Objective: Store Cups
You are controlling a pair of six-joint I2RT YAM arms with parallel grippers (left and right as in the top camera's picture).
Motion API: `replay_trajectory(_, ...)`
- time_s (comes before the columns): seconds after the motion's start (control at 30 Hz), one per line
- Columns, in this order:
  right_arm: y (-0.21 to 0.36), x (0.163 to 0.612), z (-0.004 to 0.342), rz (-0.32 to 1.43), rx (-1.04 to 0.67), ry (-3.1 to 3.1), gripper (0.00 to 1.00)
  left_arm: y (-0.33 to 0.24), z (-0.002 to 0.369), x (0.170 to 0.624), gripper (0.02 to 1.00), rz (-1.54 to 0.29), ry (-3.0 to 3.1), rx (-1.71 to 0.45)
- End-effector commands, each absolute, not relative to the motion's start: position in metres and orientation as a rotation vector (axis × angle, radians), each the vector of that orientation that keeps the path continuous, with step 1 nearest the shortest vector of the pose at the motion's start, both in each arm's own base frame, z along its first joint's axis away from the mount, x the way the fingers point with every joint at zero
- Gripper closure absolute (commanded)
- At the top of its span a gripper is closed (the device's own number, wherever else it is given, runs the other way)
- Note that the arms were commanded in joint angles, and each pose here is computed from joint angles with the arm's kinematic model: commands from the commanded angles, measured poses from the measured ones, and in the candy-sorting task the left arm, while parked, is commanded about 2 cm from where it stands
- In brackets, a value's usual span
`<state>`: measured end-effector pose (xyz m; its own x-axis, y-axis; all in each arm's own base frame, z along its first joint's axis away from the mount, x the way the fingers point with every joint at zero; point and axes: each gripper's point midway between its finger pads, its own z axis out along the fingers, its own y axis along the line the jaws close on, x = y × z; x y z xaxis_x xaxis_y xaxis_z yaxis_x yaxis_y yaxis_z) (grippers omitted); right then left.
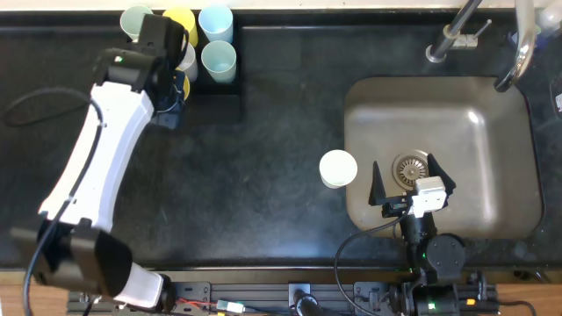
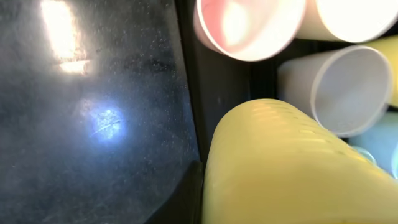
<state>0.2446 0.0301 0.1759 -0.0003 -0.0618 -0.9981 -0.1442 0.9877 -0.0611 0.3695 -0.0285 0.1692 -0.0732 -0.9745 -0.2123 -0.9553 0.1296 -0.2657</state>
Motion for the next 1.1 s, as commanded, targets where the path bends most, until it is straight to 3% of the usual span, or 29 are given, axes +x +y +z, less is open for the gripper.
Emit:
replay_trajectory(0.03,0.029,0.245,0.173,0.061,-0.163,1.571,0.005,-0.03,0.148,0.373,0.982,-0.063,2.0,-2.037)
replay_trajectory(0.67,0.029,0.245,0.173,0.061,-0.163,1.571,0.003,-0.028,0.089,0.399,0.982,-0.105,1.996,-2.224)
replay_trajectory(0.93,0.029,0.245,0.173,0.061,-0.163,1.571,0.003,-0.027,0.084,0.4,0.98,-0.089,1.985,-2.237)
replay_trajectory(1.1,0.029,0.245,0.173,0.061,-0.163,1.571,0.003,-0.027,0.084,0.399,0.897,-0.085,1.985,-2.237)
